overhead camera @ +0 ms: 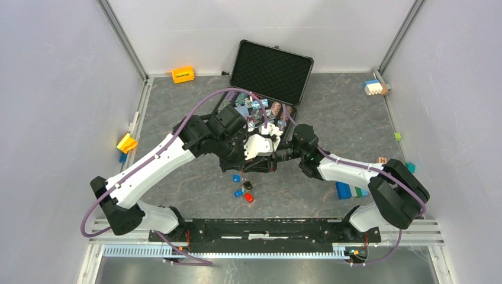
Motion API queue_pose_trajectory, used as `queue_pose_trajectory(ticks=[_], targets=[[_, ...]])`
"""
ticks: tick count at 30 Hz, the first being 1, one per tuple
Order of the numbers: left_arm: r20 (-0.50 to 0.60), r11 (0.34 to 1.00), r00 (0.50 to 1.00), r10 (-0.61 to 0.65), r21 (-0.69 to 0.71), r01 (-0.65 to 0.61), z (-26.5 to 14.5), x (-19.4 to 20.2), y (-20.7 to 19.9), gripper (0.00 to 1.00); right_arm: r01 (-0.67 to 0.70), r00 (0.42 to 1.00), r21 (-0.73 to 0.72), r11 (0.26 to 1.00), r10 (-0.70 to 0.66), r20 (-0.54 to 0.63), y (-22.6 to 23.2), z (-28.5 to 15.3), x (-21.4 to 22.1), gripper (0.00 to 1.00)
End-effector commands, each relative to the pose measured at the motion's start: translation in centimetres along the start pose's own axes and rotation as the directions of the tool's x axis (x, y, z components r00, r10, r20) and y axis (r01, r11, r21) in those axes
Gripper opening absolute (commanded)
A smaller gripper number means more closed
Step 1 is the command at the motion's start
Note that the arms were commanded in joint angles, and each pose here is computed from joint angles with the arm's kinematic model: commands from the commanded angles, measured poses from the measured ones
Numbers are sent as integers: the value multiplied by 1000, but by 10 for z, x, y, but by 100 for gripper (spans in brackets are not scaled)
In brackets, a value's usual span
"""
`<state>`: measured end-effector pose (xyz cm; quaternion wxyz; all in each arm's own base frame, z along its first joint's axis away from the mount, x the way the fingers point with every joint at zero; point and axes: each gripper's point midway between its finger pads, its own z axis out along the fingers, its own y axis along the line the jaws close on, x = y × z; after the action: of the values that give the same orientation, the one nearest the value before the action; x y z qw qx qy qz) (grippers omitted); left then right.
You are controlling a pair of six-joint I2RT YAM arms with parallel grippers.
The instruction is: Put the keys on the keyring
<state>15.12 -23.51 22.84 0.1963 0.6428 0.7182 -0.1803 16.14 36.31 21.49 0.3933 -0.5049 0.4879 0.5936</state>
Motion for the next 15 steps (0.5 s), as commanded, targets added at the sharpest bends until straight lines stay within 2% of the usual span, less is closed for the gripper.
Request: queue_pose_trajectory(ticks=[1, 15], targets=[[31, 1000, 999, -26, -6, 26, -6, -9, -3, 2, 79, 996, -7, 997, -78, 29, 0, 2, -21, 21], [25, 1000, 999, -27, 6, 27, -2, -5, -5, 2, 96, 995, -12, 995, -95, 25, 1, 2, -23, 11]])
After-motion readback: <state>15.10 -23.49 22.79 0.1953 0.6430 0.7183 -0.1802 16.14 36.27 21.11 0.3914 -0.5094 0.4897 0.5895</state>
